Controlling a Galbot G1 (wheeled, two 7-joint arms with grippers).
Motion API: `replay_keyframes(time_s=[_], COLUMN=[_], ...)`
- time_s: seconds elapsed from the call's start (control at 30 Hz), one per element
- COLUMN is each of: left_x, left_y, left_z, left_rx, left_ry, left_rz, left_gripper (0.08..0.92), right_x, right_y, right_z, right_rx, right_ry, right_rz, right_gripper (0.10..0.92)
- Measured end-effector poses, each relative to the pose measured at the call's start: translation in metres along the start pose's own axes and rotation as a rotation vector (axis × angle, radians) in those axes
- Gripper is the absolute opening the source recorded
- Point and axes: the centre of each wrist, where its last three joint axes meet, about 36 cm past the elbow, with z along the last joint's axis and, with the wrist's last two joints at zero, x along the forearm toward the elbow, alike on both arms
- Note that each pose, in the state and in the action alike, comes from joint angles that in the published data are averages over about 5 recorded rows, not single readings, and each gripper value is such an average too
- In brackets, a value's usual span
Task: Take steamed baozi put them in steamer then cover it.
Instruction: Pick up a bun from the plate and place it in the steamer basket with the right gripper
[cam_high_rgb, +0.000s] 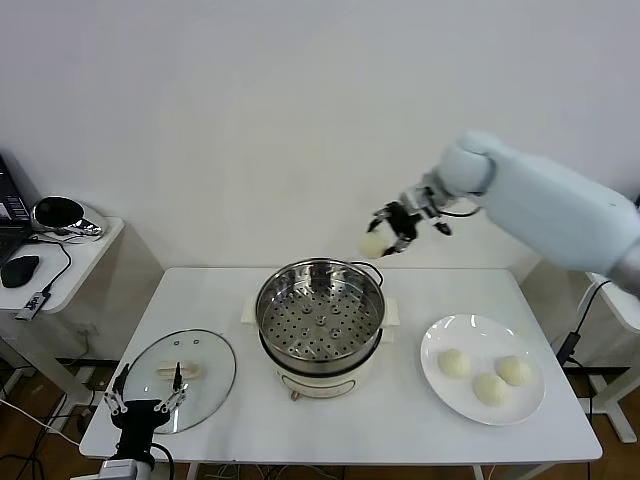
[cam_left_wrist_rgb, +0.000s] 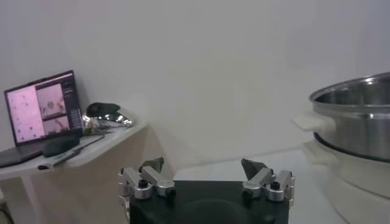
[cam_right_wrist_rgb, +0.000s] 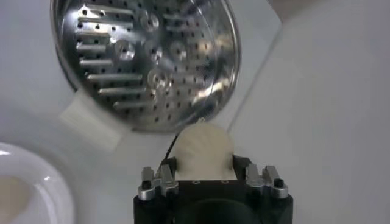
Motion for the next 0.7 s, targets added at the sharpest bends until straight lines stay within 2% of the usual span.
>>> replay_keyframes(time_s=[0.3, 0.7], left_x=[0.000, 0.000], left_y=[0.006, 0.008], left_z=[-0.001, -0.001], left_rx=[0.002, 0.002], left_ry=[0.000, -0.003], left_rz=[-0.027, -0.036], left_gripper=[0.823, 0.823], right_x=[-0.055, -0.104], right_y=[-0.033, -0.035], right_z=[-0.034, -0.052], right_rx=[0.265, 0.480], right_ry=[0.002, 0.005], right_rz=[-0.077, -0.158], right_gripper=[0.586, 0.594])
